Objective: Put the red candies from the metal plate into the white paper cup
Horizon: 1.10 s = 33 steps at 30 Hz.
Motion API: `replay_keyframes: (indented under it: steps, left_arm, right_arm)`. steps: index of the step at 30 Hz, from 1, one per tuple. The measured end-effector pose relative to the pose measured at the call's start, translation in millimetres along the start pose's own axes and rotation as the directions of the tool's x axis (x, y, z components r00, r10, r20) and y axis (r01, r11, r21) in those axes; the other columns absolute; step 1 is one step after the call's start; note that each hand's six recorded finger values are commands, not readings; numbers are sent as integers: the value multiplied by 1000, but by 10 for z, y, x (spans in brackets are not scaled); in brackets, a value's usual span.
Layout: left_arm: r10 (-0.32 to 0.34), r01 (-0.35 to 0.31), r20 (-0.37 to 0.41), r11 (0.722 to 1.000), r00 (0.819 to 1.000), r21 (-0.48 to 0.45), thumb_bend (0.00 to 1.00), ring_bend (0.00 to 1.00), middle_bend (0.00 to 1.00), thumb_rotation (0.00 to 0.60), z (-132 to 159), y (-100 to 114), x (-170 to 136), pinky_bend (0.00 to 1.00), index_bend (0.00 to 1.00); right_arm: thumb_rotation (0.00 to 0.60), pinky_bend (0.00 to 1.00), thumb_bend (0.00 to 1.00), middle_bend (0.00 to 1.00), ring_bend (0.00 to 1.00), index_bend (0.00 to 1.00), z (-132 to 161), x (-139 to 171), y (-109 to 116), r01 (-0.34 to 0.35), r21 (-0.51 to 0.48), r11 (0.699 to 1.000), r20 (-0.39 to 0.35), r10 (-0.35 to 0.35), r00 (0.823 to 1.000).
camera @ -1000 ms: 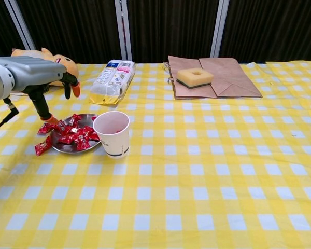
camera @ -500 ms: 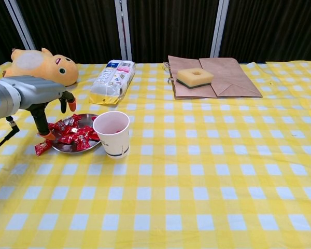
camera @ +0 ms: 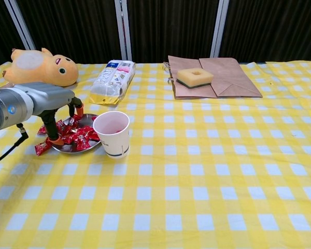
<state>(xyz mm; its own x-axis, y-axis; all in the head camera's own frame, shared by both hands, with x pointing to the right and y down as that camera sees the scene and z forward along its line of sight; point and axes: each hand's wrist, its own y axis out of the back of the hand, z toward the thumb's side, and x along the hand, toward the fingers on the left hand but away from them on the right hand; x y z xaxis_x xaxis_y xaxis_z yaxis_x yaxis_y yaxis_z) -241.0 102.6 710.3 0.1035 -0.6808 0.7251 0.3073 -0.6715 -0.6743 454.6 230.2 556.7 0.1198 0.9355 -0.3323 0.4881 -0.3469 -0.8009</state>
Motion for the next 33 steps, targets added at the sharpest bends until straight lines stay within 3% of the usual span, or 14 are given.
replay_keyframes:
  steps: [15, 33]
  left_arm:
    - [5, -5, -17, 1000, 1000, 9, 192, 922, 201, 600, -29, -4, 19, 936, 195]
    - [-3, 3, -4, 1000, 1000, 19, 231, 922, 262, 600, 72, -61, 62, 936, 309]
  right_arm:
    - [600, 0, 424, 0, 0, 0, -2, 2, 1, -1, -1, 1000, 1, 1, 1000]
    - [600, 0, 424, 0, 0, 0, -10, 3, 7, 2, -2, 1000, 3, -2, 1000]
